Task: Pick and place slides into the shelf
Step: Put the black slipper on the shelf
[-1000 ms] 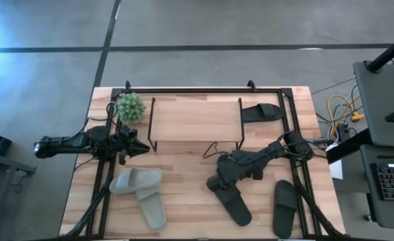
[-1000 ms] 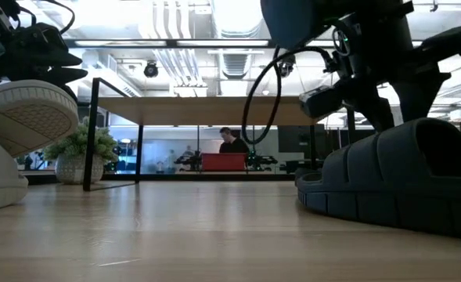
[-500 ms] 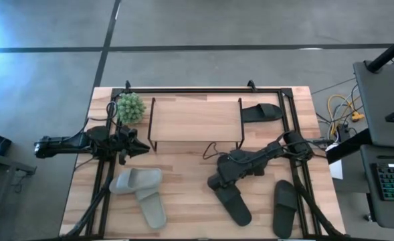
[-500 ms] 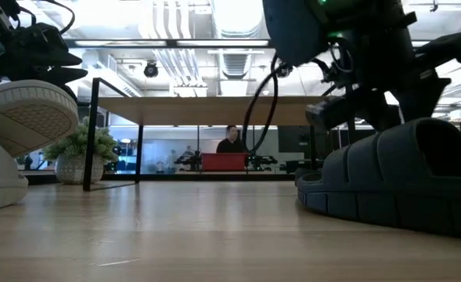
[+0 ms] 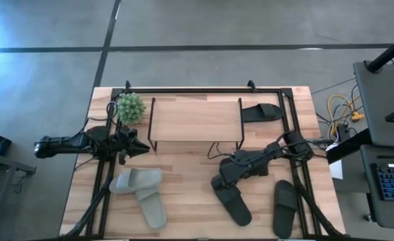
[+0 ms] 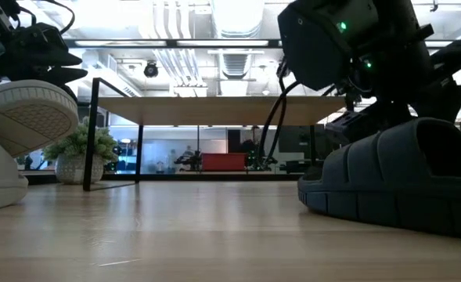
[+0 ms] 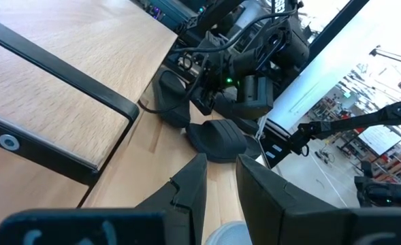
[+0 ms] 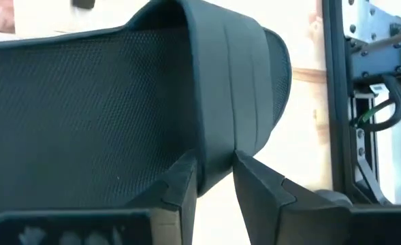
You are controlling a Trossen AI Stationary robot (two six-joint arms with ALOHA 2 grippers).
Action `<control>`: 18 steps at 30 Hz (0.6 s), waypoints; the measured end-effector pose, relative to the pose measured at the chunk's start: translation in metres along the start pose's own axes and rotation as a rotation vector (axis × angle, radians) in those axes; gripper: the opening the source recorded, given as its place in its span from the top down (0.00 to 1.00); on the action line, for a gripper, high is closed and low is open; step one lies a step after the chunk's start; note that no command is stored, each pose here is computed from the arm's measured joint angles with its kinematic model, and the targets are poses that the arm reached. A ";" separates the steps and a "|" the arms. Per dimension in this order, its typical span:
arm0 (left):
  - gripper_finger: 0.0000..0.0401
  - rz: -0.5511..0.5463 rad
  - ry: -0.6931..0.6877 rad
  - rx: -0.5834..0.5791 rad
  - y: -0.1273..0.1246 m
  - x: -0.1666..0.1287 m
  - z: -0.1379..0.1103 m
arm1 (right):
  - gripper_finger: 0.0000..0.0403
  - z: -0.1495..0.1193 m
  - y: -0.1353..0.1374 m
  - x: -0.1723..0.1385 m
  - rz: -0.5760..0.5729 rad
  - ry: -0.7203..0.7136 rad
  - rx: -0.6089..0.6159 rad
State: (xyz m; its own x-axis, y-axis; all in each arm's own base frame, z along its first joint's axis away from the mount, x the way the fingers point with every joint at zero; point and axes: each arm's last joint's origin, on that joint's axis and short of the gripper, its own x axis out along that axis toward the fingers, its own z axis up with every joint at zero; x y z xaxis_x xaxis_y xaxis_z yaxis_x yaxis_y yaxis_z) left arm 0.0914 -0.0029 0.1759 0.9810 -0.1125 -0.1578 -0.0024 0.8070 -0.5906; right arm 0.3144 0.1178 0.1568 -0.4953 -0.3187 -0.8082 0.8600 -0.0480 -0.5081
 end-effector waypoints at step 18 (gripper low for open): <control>0.84 0.001 0.001 0.000 0.000 0.000 0.000 | 0.97 -0.012 -0.005 0.001 0.029 -0.091 -0.062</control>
State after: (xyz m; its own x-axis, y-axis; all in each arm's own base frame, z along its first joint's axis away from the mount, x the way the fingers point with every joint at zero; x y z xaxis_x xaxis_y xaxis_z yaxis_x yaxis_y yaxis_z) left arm 0.0915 -0.0029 0.1758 0.9809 -0.1124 -0.1589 -0.0032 0.8070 -0.5906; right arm 0.3079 0.1285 0.1549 -0.4545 -0.4043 -0.7937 0.8631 0.0202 -0.5046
